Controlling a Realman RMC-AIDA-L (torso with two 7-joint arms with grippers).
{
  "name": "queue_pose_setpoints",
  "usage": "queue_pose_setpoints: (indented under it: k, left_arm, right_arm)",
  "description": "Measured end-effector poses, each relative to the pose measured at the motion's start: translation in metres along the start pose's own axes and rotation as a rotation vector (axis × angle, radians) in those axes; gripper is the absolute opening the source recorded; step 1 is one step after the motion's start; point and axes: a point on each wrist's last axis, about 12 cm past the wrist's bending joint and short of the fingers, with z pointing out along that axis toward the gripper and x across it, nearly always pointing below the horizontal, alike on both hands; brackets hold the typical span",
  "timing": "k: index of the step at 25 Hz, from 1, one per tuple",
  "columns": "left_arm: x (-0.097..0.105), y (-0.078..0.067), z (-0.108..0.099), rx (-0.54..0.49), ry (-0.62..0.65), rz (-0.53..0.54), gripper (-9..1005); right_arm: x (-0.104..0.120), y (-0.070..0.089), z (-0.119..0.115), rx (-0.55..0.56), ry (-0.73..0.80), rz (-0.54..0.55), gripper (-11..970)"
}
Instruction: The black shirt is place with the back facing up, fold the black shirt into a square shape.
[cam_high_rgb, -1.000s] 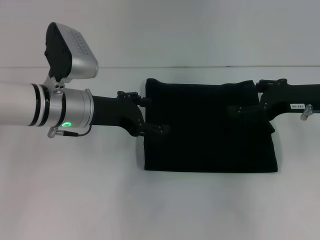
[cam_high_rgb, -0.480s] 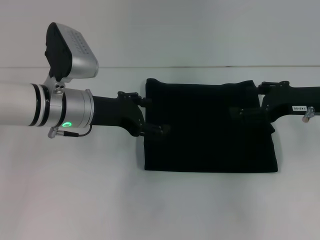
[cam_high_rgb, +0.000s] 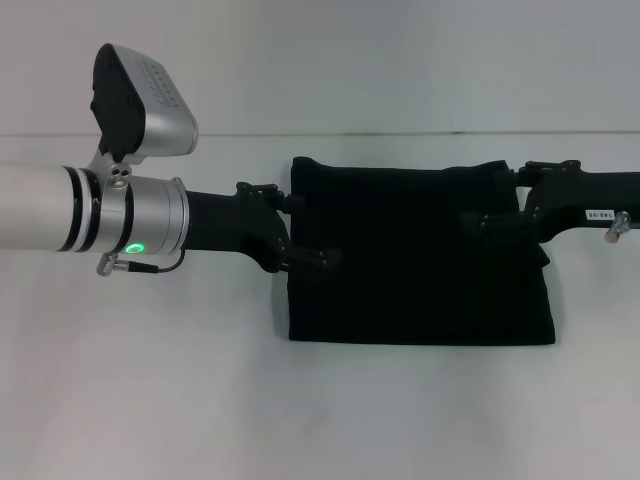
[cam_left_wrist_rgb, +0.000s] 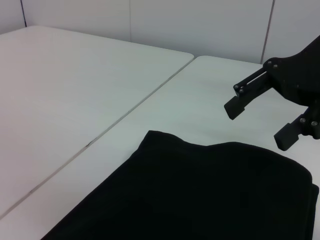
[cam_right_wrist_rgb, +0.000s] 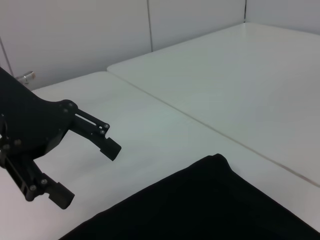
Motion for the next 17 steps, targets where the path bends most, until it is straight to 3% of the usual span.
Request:
queue_pose_setpoints:
  k: [17]
  left_arm:
    - [-0.002, 0.0004, 0.0, 0.0, -0.007, 0.001, 936]
  right_arm:
    - [-0.0006, -0.0008, 0.0001, 0.009, -0.008, 0.004, 894]
